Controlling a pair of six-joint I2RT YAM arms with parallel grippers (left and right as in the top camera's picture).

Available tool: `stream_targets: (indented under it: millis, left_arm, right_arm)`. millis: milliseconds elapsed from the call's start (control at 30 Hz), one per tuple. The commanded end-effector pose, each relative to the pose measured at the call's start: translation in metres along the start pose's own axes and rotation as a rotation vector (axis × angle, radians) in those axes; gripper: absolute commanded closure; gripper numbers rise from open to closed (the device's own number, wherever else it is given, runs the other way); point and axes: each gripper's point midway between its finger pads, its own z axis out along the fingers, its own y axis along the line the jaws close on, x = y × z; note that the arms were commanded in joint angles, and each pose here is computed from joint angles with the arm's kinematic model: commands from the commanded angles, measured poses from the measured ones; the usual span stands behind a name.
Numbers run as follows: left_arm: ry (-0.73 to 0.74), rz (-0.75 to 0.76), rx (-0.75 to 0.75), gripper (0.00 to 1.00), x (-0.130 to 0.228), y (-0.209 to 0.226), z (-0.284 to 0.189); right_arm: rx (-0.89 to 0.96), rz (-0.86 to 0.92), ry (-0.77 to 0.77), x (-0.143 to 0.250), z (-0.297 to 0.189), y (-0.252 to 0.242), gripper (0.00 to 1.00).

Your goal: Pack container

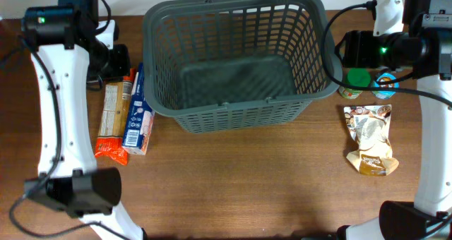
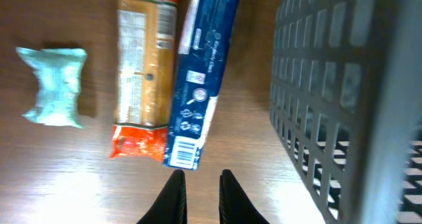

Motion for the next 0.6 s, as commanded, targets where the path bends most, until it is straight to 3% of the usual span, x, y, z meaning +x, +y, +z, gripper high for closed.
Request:
stream_targets:
  millis: [0, 200, 333, 567]
  left_arm:
    - [-0.170, 0.021, -0.043, 0.89, 0.016, 0.003, -0.064]
    - [-0.206, 0.053, 0.008, 0.80, 0.062, -0.011, -0.090]
    - [-0.121, 0.083, 0.026, 0.76, 0.094, -0.024, -0.065]
    - [-0.081, 0.158, 0.115, 0.75, 0.098, -0.063, -0.019]
  right_arm:
    - [0.019, -0.011, -0.032, -0.005, -0.010, -0.002, 0.28]
    - [0.019, -0.011, -0.032, -0.005, -0.010, -0.002, 0.28]
    - [0.019, -0.011, -0.032, -0.005, -0.010, -0.002, 0.28]
    - [0.019, -0.011, -0.032, -0.005, -0.010, -0.002, 0.27]
